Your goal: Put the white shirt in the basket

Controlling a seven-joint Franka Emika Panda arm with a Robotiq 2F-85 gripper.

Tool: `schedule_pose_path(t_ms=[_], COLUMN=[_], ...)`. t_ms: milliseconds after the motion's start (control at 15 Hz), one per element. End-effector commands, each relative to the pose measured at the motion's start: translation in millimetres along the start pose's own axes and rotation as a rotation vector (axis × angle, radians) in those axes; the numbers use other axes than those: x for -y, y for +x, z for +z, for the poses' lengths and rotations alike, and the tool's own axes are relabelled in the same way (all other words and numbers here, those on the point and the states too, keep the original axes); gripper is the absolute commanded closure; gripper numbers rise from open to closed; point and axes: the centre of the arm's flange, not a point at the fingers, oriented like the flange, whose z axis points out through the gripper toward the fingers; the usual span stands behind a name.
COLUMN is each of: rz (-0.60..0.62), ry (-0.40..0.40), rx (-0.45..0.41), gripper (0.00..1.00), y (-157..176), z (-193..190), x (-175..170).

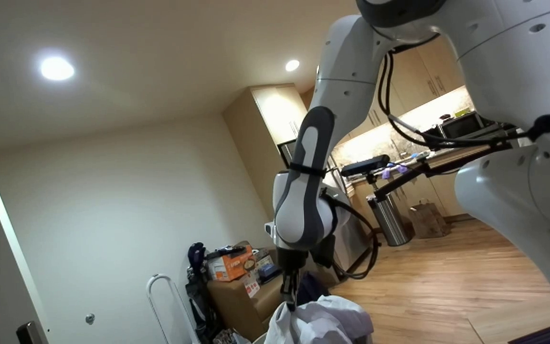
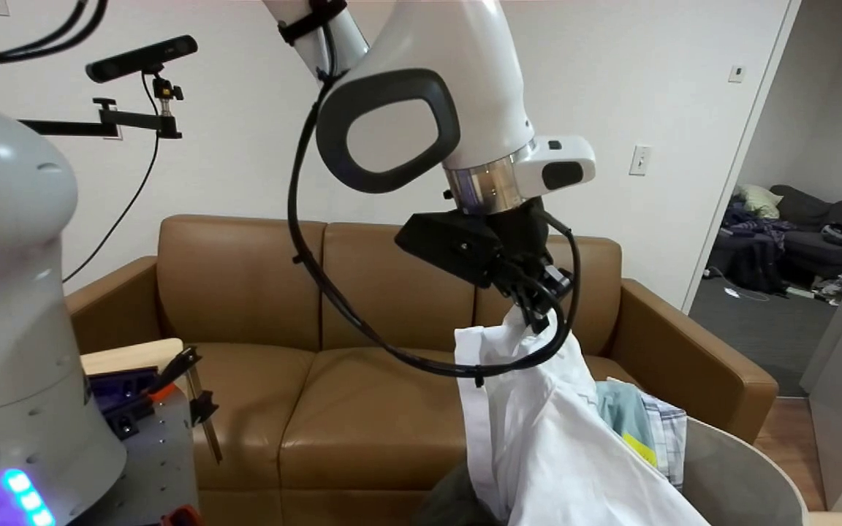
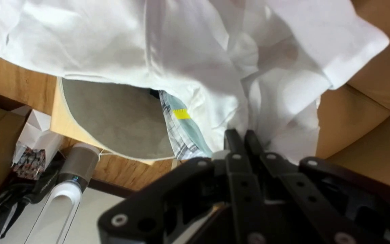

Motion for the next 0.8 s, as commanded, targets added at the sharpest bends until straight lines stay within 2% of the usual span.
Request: schedule_pose_path(t_ms=[0,67,200,333,467,533,667,733], rz=[0.009,0.014,0.015,0.089,0.142,0.189,0.244,0.215], ry=[0.005,0.012,0.081,0.158,0.306,0.343,0.462,0.423], rx=[0.200,0.258,0.369,0.458,0.471,0.503,0.514,0.450], gripper=[0.98,0.96,0.96,0.96,0.96,0.96,0.97,0.95], y=[12.9,14.7,18.0,18.3,16.3,16.3,10.2,-16.2], z=[10.7,16.7,30.8,42.6,50.5,57.0,61.2,11.2], x=[-8.0,-14.8,-37.0,-72.6,-105.2,-111.8,-119.3,-82.3])
